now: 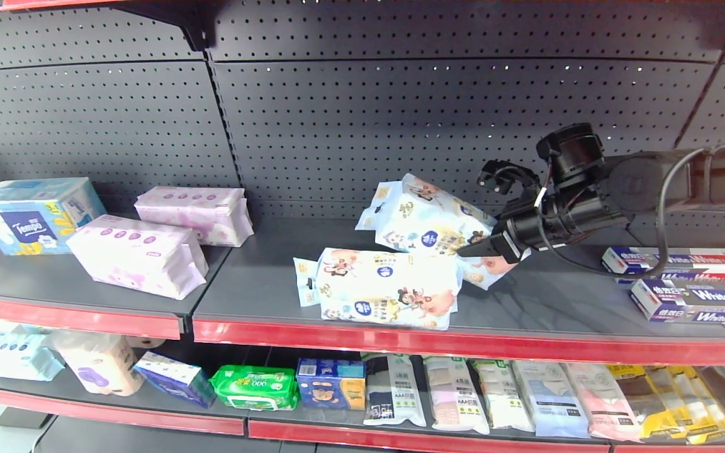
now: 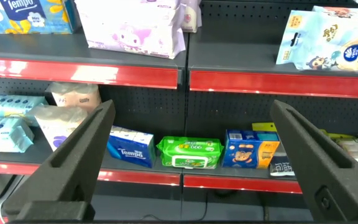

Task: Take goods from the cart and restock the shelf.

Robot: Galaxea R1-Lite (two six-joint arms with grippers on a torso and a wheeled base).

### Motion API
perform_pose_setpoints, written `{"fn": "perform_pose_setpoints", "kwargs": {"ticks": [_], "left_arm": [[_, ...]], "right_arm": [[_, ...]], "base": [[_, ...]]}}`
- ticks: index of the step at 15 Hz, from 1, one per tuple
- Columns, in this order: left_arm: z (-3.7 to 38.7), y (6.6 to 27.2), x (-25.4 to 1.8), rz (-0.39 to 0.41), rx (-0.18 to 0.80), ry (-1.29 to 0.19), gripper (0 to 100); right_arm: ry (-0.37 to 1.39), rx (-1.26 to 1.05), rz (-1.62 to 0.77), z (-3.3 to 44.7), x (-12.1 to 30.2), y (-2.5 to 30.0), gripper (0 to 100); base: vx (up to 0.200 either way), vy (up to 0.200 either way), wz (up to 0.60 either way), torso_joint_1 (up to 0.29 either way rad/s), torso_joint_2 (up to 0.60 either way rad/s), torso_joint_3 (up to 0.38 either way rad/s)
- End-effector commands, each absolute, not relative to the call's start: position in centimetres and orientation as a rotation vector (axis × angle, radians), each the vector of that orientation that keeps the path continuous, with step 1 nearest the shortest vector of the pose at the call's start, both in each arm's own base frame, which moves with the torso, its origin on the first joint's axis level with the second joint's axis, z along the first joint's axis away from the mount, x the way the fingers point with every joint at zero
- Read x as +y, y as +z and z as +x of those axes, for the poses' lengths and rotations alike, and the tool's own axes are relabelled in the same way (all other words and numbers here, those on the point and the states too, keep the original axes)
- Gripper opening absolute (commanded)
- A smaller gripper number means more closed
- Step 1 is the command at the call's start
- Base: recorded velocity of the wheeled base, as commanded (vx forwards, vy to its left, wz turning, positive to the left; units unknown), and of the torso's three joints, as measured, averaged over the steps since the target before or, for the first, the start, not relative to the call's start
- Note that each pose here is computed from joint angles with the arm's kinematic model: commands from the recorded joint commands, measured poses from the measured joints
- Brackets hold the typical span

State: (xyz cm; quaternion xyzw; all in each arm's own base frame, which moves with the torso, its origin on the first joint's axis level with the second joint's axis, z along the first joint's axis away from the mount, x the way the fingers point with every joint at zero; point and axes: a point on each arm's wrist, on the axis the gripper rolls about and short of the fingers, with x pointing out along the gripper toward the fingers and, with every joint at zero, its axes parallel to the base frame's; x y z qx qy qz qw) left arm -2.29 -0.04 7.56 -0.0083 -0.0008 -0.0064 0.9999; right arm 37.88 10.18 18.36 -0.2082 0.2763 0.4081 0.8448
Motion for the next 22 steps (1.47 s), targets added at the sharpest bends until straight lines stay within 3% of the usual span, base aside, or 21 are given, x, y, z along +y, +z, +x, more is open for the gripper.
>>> {"fn": "perform_pose_setpoints", "kwargs": {"ticks": [1, 7, 22], "left_arm": [[-2.3, 7.5, 0.0, -0.017, 0.000, -0.012, 100], [-2.3, 7.5, 0.0, -0.017, 0.000, -0.012, 100], [-2.3, 7.5, 0.0, -0.017, 0.000, -0.012, 100]], "right_arm": [[0.840, 0.567, -0.444, 38.9, 9.7, 18.5, 0], [0.780, 0.591, -0.461, 42.0, 9.4, 18.5, 0], [0.807, 0.591, -0.525, 43.5, 13.3, 17.2, 0]], "base": [[0.000, 0.000, 0.00, 0.000, 0.00, 0.000], [0.000, 0.000, 0.00, 0.000, 0.00, 0.000], [0.000, 0.000, 0.00, 0.000, 0.00, 0.000]]}}
